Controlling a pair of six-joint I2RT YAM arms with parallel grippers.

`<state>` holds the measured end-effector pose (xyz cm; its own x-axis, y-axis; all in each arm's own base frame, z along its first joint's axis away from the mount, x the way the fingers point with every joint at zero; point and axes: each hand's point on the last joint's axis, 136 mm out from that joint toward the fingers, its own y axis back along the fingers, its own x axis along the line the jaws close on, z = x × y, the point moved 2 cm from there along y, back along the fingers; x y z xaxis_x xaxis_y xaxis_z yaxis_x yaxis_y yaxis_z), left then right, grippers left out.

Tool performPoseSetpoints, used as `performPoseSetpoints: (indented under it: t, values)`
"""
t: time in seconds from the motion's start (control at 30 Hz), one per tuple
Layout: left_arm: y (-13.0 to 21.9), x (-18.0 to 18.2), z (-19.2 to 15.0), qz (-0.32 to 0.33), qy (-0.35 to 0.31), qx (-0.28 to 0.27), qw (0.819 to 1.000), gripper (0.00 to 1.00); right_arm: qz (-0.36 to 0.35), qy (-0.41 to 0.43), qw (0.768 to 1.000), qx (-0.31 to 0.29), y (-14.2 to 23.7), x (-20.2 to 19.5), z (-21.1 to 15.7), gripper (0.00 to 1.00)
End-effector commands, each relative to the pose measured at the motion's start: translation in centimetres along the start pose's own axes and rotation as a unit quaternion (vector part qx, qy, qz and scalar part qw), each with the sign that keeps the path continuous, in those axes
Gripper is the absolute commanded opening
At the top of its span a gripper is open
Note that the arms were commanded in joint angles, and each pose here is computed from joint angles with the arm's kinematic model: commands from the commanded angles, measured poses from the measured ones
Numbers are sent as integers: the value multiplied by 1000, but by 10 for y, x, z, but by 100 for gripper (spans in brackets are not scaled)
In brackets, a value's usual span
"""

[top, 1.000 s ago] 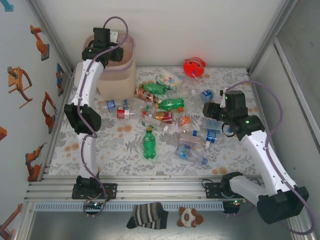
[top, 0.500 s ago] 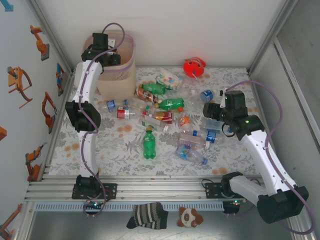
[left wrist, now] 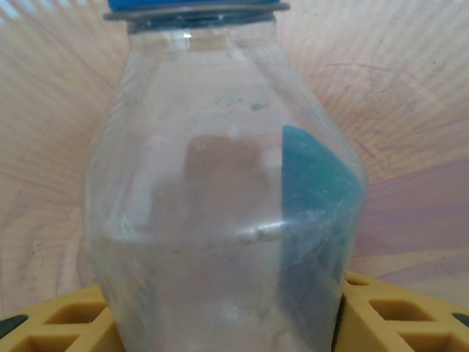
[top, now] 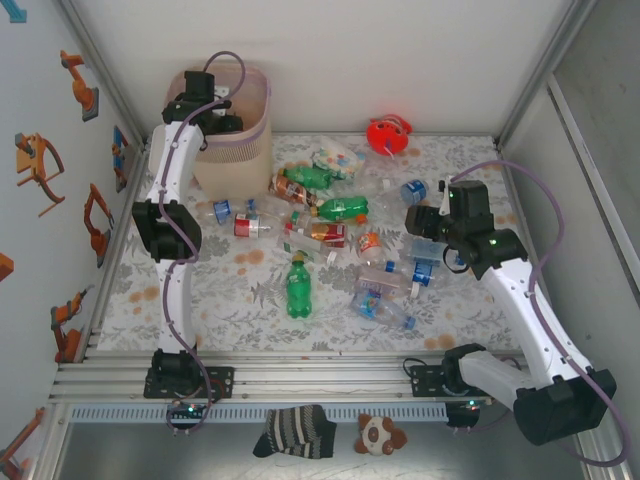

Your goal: Put the plastic bottles in the bin

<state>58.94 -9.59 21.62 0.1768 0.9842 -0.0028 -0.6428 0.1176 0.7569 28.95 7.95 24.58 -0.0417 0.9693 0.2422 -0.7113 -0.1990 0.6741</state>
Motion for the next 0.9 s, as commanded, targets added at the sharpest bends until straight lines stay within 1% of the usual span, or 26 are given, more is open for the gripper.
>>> performPoseSetpoints:
  t: [0.0,0.13,0.27,0.53,0.87]
  values:
    - [-34,4,-34,-10,19,60,998,62,-3,4,1000,-15,2,2,7,75]
    - [-24,2,-24,-14,21,44,999,71,-2,3,1000,-16,1,2,8,75]
    - [-12,4,-12,-14,23,24,999,74,-1,2,1000,-16,1,2,8,75]
    - [21,-4,14,-42,26,-21,999,74,1,3,1000,-19,1,3,9,75]
    - [90,-11,56,-63,28,-109,992,74,3,4,1000,-20,2,3,9,75]
